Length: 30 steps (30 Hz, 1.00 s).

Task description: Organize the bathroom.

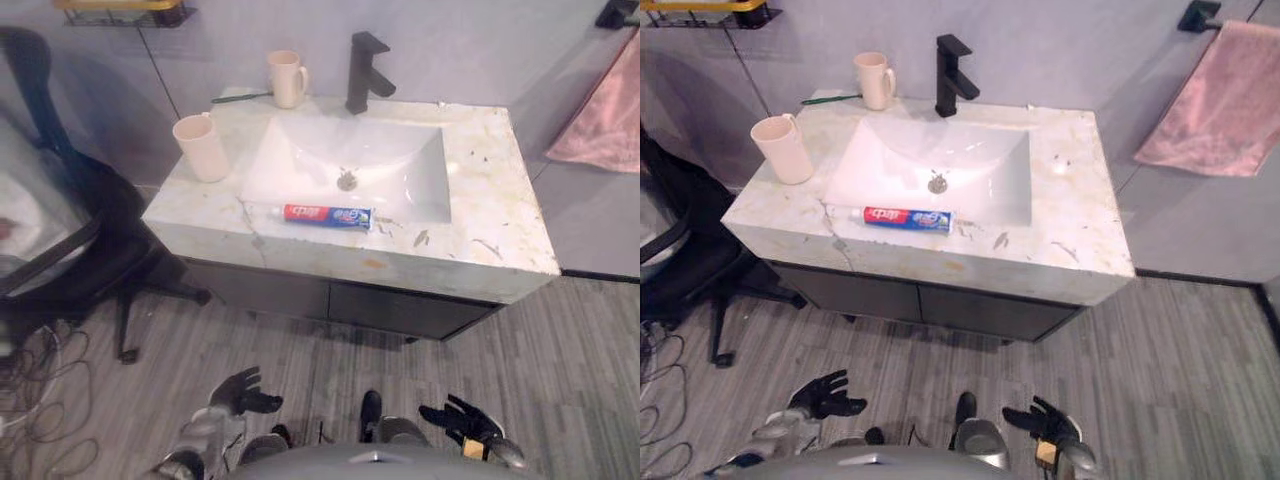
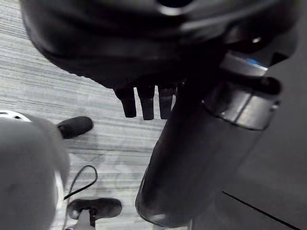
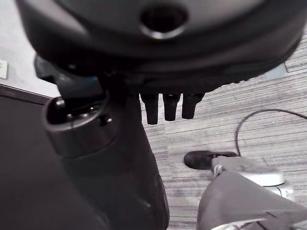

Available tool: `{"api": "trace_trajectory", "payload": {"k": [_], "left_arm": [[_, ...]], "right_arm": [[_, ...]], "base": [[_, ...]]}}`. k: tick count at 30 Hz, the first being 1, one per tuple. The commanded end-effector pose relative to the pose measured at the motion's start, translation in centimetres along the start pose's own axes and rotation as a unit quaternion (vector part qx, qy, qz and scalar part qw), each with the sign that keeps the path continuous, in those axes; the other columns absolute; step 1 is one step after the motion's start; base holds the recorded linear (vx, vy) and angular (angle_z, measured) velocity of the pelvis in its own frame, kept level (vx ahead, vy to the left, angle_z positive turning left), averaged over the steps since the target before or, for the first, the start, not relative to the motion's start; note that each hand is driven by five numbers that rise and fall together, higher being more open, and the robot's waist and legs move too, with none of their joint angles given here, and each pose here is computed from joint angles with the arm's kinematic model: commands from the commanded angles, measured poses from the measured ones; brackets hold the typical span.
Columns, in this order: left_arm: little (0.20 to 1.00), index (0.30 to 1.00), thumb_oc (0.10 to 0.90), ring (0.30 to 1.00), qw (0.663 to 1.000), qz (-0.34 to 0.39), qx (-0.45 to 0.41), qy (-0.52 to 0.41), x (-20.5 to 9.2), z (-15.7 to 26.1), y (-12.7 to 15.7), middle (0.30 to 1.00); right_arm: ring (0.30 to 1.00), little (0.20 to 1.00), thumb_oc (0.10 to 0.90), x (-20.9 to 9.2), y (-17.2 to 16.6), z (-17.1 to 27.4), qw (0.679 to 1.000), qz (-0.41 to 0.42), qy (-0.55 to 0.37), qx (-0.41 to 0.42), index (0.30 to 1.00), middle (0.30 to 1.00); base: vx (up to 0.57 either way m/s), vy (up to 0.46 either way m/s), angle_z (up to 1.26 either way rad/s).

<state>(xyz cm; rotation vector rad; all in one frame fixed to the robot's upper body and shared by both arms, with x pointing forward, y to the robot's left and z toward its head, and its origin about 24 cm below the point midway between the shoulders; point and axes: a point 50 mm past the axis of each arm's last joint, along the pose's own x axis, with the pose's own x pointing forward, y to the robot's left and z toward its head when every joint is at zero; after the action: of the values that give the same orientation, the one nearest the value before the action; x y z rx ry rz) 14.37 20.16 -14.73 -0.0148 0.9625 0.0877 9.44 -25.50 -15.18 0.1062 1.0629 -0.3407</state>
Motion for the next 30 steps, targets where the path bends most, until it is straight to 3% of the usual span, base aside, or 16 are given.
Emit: {"api": "trace_trajectory", "payload": {"k": [1, 3, 10, 12, 13, 19, 30], "left_arm": [[0.900, 0.900, 0.800, 0.900, 0.992, 0.093, -0.046, -0.070, 0.1, 2.6, 2.0, 0.900], [0.900, 0.900, 0.800, 0.900, 0.979, 0.163, -0.067, -0.102, -0.2, 2.9, 2.2, 0.900], [0.900, 0.900, 0.800, 0.900, 0.938, 0.251, -0.064, -0.229, -1.3, 6.6, 2.0, 0.900], [0.900, 0.900, 0.800, 0.900, 0.880, 0.310, -0.023, -0.359, -3.3, 10.9, 1.5, 0.900], [0.900, 0.900, 0.800, 0.900, 0.875, 0.313, -0.020, -0.368, -3.5, 11.2, 1.4, 0.900], [0.900, 0.900, 0.800, 0.900, 0.770, 0.356, -0.009, -0.529, -7.5, 15.8, 1.4, 0.900], [0.900, 0.900, 0.800, 0.900, 0.604, 0.323, 0.043, -0.727, -15.4, 21.9, 1.0, 0.900]], "right_arm": [[0.900, 0.900, 0.800, 0.1, 0.4, 0.1, 1.000, -0.001, 0.000, -0.010, 0.900, 0.900], [0.900, 0.900, 0.800, 0.0, 1.0, -1.0, 0.999, 0.003, 0.018, -0.027, 0.900, 0.900], [0.900, 0.900, 0.800, -0.1, 1.4, -1.9, 0.999, -0.007, 0.032, -0.039, 0.900, 0.900], [0.900, 0.900, 0.800, -0.2, 1.3, -2.1, 0.999, -0.015, 0.032, -0.031, 0.900, 0.900], [0.900, 0.900, 0.800, -0.2, 1.3, -2.1, 0.999, -0.016, 0.032, -0.029, 0.900, 0.900], [0.900, 0.900, 0.800, -0.1, 0.9, -1.8, 0.999, -0.029, 0.033, -0.017, 0.900, 0.900], [0.900, 0.900, 0.800, 0.0, 0.1, -1.2, 0.999, -0.039, 0.034, -0.016, 0.900, 0.900]], "base": [[-0.02, -0.029, 0.03], [-0.04, -0.054, 0.04], [-0.04, -0.026, 0.12], [-0.10, -0.022, 0.09], [-0.09, -0.026, 0.12], [-0.06, -0.017, 0.12], [-0.02, -0.008, 0.06]]}}
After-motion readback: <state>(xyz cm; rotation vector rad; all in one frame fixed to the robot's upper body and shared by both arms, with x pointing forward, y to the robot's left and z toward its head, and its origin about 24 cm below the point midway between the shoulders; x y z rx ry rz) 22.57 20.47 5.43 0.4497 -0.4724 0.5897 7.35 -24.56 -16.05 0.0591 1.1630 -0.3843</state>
